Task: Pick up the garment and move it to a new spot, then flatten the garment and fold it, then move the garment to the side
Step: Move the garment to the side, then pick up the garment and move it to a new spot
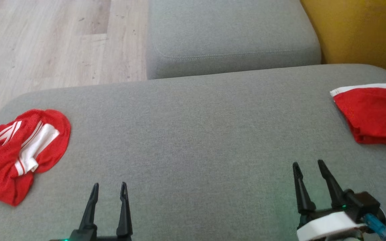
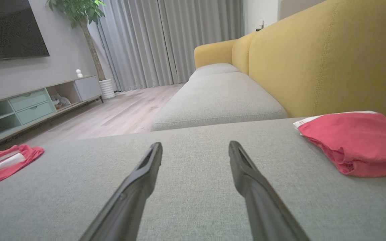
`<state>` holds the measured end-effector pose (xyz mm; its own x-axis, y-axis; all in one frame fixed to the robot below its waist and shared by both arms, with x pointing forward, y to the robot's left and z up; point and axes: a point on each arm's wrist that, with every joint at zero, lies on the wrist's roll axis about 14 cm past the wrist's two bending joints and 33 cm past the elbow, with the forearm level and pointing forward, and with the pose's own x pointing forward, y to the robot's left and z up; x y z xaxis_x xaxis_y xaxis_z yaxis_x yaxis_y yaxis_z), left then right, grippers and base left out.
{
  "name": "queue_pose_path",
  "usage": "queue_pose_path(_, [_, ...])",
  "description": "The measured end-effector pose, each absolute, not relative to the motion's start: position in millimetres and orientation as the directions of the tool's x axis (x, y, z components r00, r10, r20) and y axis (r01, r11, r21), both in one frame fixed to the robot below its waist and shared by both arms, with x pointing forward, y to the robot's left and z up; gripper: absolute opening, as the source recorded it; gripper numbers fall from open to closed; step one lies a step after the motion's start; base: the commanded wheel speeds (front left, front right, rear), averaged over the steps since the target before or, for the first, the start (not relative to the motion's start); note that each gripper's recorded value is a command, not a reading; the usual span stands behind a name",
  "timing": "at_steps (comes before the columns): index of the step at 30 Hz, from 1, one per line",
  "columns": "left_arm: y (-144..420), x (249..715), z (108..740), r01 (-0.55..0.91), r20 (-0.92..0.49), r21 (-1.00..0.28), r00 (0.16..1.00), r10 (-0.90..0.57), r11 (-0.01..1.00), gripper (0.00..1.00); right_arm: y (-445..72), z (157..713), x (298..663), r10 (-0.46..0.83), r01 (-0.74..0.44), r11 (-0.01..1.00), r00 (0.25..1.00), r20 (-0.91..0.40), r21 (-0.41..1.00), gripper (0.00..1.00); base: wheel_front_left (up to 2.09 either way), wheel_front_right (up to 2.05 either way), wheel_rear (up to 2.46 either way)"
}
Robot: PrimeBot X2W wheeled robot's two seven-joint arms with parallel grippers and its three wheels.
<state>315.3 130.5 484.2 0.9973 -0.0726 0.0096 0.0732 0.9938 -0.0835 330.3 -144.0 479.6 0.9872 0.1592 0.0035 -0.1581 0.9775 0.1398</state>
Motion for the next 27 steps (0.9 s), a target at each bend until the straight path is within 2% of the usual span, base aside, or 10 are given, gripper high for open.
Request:
queue_pose_path(21, [138.5,312.5,478.9,0.041,-0.006,-0.063,0.999,-0.042,0.997,1.00,-145.1,480.5,334.0,0.156,-0.155,0.980,0.988,0.005,0.128,1.00,0.00,0.00,0.00])
queue_pose_path(27, [152.2,306.4,477.5,-0.007,-0.010,-0.059,1.000,0.006,0.998,1.00,-133.4,488.1,343.0,0.192,-0.194,0.972,0.981,0.028,0.130,1.00,0.00,0.00,0.00])
